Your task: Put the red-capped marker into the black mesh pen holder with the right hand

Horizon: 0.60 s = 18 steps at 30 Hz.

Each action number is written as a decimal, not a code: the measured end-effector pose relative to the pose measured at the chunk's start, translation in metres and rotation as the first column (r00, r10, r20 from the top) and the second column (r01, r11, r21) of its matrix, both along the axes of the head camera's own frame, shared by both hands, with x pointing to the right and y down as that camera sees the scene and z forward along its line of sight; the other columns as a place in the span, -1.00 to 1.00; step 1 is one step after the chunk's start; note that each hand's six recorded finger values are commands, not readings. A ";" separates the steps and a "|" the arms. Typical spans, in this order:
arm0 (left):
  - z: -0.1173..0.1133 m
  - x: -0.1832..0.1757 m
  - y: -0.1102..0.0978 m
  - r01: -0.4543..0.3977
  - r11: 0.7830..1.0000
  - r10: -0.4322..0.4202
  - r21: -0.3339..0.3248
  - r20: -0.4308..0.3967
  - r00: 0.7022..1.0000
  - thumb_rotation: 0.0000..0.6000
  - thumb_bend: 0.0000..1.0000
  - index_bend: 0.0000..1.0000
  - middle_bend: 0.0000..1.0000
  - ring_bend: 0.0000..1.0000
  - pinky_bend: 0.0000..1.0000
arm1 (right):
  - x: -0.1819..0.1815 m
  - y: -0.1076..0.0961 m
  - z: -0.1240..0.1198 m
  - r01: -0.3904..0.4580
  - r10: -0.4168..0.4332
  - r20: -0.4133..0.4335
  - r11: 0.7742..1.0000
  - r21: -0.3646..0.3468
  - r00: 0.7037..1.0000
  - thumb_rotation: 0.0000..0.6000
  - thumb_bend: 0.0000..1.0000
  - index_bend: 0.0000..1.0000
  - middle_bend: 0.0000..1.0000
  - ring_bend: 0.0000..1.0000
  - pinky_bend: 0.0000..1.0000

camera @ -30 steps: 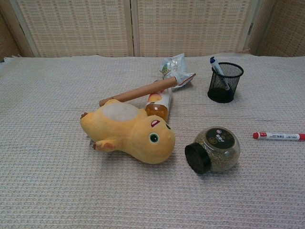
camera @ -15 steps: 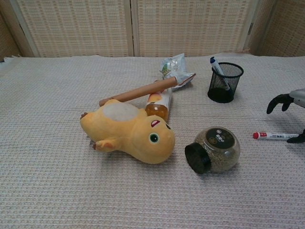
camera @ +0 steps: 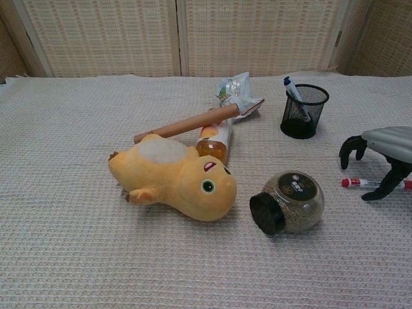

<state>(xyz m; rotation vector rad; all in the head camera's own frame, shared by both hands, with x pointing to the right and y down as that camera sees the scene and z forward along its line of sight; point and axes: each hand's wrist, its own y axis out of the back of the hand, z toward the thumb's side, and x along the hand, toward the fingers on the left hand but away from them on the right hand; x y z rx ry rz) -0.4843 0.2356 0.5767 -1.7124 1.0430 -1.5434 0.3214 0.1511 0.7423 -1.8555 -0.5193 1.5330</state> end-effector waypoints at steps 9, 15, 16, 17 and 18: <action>0.000 -0.001 0.000 0.003 1.000 -0.003 -0.002 -0.001 1.000 1.00 0.26 -0.64 -0.84 -0.98 -0.78 | -0.007 -0.006 0.003 -0.013 0.013 -0.001 1.000 0.011 1.000 1.00 -0.79 0.12 -0.49 -0.37 -0.64; 0.002 -0.001 0.000 0.002 1.000 -0.002 -0.010 0.002 1.000 1.00 0.26 -0.64 -0.85 -0.98 -0.78 | -0.003 -0.005 0.003 -0.011 0.011 -0.023 1.000 0.019 1.000 1.00 -0.79 0.14 -0.48 -0.36 -0.63; 0.003 -0.001 0.001 0.003 1.000 -0.002 -0.014 0.005 1.000 1.00 0.26 -0.64 -0.86 -0.98 -0.78 | -0.002 -0.004 0.003 -0.011 0.012 -0.029 1.000 0.020 1.000 1.00 -0.78 0.14 -0.48 -0.36 -0.63; 0.003 -0.001 0.001 0.003 1.000 -0.003 -0.015 0.006 1.000 1.00 0.26 -0.64 -0.86 -0.98 -0.78 | -0.001 -0.004 0.003 -0.011 0.012 -0.034 1.000 0.021 0.999 1.00 -0.79 0.14 -0.48 -0.36 -0.63; 0.002 -0.001 0.000 0.003 1.000 -0.003 -0.014 0.005 1.000 1.00 0.26 -0.64 -0.86 -0.98 -0.78 | 0.000 -0.004 0.003 -0.010 0.011 -0.040 1.000 0.022 0.999 1.00 -0.79 0.14 -0.48 -0.36 -0.63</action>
